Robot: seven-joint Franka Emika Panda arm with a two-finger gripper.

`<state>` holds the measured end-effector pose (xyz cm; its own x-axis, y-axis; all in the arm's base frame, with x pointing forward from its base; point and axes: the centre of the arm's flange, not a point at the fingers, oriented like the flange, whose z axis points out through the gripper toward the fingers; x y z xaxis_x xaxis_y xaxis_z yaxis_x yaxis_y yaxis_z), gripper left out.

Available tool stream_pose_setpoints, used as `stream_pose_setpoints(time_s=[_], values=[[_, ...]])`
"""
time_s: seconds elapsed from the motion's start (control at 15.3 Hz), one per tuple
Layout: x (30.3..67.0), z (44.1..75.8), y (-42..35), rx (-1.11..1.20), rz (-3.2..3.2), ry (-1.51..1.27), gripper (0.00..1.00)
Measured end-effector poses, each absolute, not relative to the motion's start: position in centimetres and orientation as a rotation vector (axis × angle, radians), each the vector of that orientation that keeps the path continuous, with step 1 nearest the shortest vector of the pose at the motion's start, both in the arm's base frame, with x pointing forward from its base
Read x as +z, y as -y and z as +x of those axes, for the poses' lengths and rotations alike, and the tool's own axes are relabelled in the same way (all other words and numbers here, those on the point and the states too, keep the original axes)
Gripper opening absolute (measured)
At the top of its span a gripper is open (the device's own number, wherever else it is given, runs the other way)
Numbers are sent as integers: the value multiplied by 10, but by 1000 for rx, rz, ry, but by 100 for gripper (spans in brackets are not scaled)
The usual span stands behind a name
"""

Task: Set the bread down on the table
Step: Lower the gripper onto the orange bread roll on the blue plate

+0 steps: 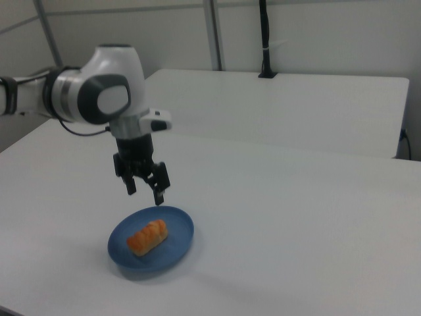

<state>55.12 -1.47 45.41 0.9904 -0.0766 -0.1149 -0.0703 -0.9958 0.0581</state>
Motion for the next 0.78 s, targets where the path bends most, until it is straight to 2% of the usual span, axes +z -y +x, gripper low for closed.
stream_pose_setpoints(time_s=[0.33,0.65,0.78], values=[[382,540,-2,-138,3079,177,100],[348,545,-15,-137,3068,246,100],[335,549,-21,-119,3067,265,96]])
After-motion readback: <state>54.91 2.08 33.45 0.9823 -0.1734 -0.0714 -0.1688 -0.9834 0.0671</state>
